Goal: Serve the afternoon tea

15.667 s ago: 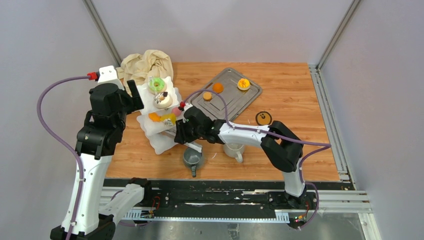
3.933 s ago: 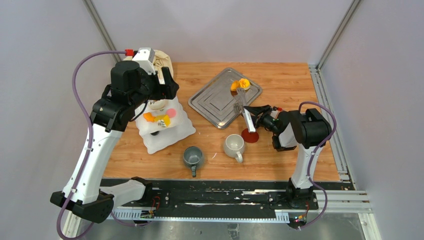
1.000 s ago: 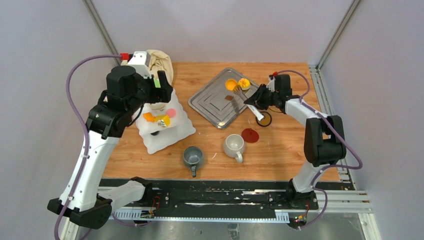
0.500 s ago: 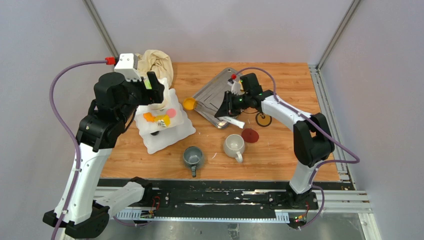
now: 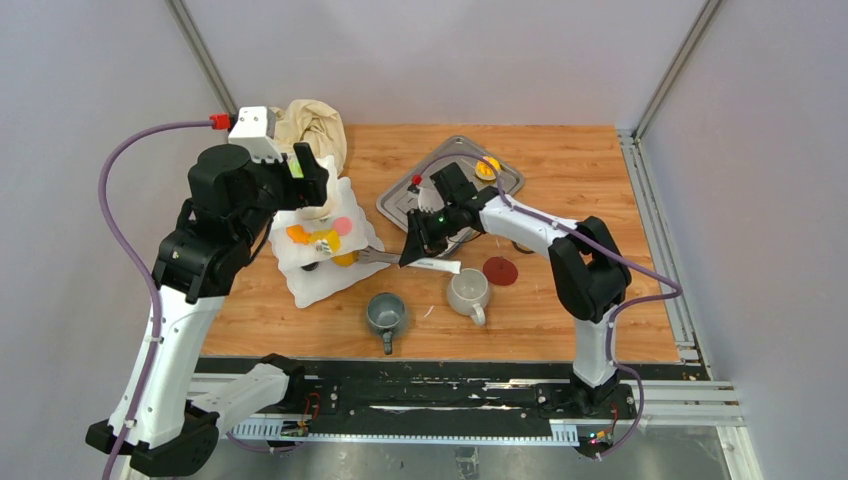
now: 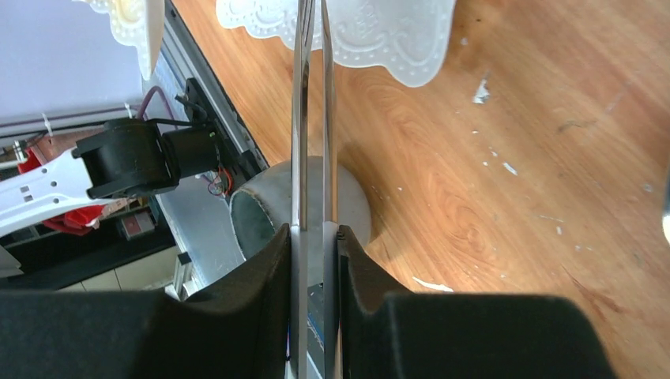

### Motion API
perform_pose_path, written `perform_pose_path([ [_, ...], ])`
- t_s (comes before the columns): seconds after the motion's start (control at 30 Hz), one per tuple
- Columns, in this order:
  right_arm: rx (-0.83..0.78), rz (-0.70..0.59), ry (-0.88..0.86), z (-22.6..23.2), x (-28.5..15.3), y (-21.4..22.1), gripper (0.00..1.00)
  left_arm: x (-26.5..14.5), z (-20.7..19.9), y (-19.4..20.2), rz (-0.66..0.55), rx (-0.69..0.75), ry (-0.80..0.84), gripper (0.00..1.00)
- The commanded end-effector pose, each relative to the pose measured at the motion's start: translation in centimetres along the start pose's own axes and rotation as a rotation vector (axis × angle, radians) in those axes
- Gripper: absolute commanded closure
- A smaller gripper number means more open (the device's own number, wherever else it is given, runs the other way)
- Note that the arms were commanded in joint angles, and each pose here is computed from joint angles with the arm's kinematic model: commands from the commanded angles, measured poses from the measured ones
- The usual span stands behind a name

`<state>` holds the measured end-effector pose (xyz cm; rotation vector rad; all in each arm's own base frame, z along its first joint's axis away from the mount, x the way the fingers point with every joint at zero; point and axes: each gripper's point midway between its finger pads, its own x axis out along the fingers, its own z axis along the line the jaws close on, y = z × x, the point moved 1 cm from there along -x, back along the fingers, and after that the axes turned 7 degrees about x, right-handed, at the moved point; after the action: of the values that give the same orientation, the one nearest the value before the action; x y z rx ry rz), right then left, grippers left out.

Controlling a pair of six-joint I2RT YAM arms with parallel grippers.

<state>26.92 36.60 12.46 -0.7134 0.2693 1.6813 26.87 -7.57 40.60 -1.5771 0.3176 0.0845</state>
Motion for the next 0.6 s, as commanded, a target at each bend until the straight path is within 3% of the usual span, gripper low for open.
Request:
perform_pose_path([
  [0.0,-0.046,0.067,-0.042,1.9,1.1,1.0,0.99,0.2,-0.5,-0.7,-0.027,-0.017,0.017,0.13],
  [0.23,-0.053,0.109,-0.013,1.6,2.8,1.7,0.92,-0.1,0.0,-0.7,-0.028,-0.009,-0.004,0.13],
  [0.57,-0.094,0.082,0.013,2.0,2.6,1.3,0.66,-0.3,0.0,-0.9,-0.032,-0.011,-0.004,0.13],
])
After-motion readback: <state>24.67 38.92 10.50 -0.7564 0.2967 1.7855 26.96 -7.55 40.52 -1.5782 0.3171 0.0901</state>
